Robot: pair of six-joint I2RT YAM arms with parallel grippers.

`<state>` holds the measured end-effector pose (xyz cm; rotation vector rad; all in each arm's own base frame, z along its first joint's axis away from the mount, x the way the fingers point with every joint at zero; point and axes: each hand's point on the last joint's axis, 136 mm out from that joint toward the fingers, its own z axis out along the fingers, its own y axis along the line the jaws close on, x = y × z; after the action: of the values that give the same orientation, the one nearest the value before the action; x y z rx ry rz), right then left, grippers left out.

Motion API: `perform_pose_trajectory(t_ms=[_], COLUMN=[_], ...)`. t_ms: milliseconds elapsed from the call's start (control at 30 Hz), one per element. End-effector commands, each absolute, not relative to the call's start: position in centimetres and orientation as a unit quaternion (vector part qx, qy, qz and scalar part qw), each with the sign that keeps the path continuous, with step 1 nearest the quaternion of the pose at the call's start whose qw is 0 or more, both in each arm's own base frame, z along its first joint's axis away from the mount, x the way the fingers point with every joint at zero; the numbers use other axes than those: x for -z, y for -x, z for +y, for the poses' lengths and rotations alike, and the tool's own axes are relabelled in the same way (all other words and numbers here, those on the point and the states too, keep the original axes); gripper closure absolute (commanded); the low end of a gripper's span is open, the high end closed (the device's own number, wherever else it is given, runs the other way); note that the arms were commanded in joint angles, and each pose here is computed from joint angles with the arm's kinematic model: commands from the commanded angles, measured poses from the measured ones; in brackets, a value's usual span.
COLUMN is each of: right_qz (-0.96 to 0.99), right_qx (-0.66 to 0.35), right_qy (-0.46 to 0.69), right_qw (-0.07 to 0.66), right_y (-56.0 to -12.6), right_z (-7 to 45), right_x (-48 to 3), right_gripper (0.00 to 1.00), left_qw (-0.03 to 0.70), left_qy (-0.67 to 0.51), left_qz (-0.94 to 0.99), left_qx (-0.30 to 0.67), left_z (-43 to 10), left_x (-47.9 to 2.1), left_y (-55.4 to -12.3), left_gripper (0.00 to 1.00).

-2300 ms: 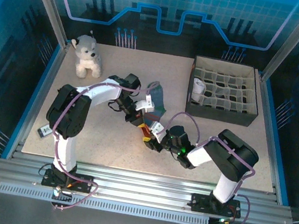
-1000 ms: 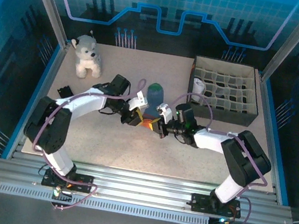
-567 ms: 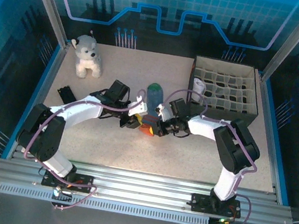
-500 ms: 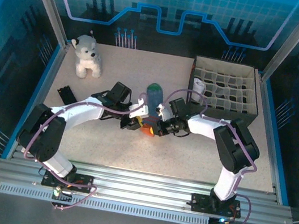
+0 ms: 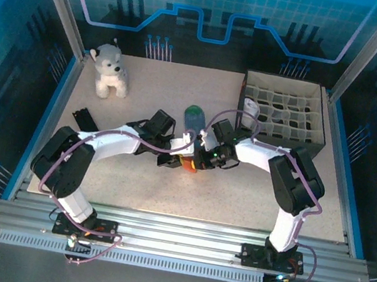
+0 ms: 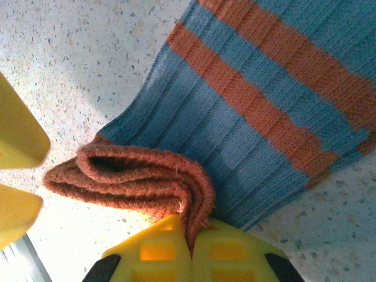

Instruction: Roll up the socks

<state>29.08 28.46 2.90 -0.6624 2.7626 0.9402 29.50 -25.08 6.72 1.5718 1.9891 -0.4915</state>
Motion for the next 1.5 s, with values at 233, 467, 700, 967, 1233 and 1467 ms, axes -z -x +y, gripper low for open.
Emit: perform_pose_trajectory(t_ms=[233,467,700,967,1233,1467], right_qz=[0.92,0.914,0.905,0.892,0.89,0.889], right_qx=[-0.311,-0.318,-0.313,-0.322,-0.326,-0.33], right_qy=[0.236,0.249,0.287,0.315,0.317,0.317], right_qw=[0.035,0.028,0.029,0.033,0.036,0.032], right_y=[-28.6,-28.5,-27.8,-27.5,-27.6,-27.3], right_z=[26.1,26.2,25.7,25.9,26.1,26.0], right_x=[-2.5,-2.7,-3.1,-3.7,-3.7,-3.6], right_gripper=[1.0,1.0,1.0,1.0,1.0,1.0], left_qw=[0.347,0.358,0.365,0.355,0.337,0.323], left_qy=[-0.484,-0.393,-0.396,-0.402,-0.403,-0.394], left_qz=[0.782,0.808,0.792,0.781,0.782,0.784], left_qx=[0.184,0.254,0.287,0.321,0.336,0.356], left_z=[-28.0,-28.4,-28.2,-28.7,-29.4,-29.8], left_x=[-9.4,-10.1,-8.6,-8.2,-7.2,-6.4], left_y=[-31.5,-31.0,-28.9,-28.8,-28.9,-28.6], left_gripper=[0.69,0.69,0.64,0.64,0.64,0.79])
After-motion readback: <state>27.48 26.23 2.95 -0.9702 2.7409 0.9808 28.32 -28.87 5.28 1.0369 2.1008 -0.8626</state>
